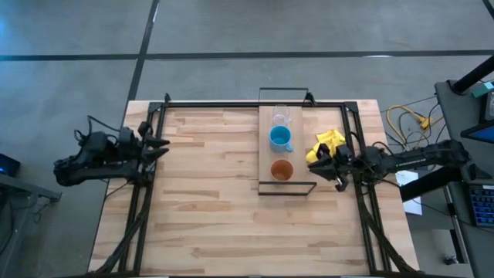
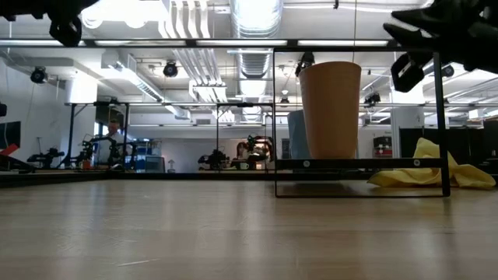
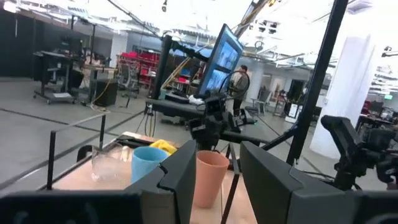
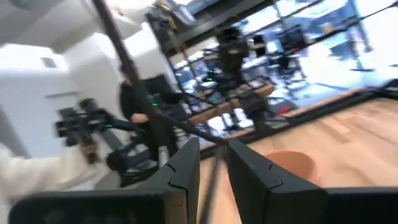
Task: Stack small to large cups/mugs on shelf
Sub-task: Return to Home Position
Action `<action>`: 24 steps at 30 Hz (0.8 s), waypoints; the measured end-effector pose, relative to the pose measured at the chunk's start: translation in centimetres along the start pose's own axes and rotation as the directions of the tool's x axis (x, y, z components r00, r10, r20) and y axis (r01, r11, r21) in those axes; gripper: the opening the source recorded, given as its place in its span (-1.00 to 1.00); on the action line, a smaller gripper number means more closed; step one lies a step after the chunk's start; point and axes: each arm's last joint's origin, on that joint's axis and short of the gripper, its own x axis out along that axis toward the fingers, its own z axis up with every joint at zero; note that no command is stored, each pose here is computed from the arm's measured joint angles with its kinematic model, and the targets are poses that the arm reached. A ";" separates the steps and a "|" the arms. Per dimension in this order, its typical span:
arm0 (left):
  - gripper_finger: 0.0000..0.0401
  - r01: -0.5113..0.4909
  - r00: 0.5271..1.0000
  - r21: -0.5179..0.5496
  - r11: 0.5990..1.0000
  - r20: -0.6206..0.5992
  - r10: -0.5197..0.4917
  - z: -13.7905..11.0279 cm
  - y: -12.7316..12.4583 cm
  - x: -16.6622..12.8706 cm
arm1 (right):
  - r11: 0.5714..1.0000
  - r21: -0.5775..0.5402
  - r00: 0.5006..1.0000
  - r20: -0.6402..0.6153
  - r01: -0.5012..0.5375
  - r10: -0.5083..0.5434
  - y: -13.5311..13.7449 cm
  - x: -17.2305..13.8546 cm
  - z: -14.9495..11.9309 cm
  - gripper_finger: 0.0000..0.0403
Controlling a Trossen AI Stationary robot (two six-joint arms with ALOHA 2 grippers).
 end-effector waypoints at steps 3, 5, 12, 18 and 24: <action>-0.45 -0.031 1.000 0.000 1.000 -0.007 0.031 -0.1 0.1 0.4 | 0.997 -0.010 0.997 0.012 0.082 -0.082 -0.4 0.0 -0.1 -0.63; -0.45 -0.048 0.998 0.003 0.999 -0.043 0.048 -0.9 0.3 0.7 | 0.992 -0.001 0.992 0.023 0.126 -0.126 -0.6 0.0 -0.1 -0.63; -0.45 -0.092 0.995 -0.016 0.996 -0.049 0.091 -3.1 0.8 1.3 | 0.992 0.050 0.991 0.064 0.112 -0.115 -0.4 -0.3 0.4 -0.66; -0.45 -0.159 0.987 -0.024 0.987 -0.008 0.159 -5.4 1.5 2.4 | 0.996 -0.005 0.991 0.108 0.085 -0.084 0.0 -0.6 1.0 -0.63; -0.45 -0.175 0.985 -0.073 0.982 -0.012 0.174 -7.2 1.9 2.8 | 0.996 0.045 0.995 0.052 0.078 -0.080 0.0 -1.2 0.7 -0.60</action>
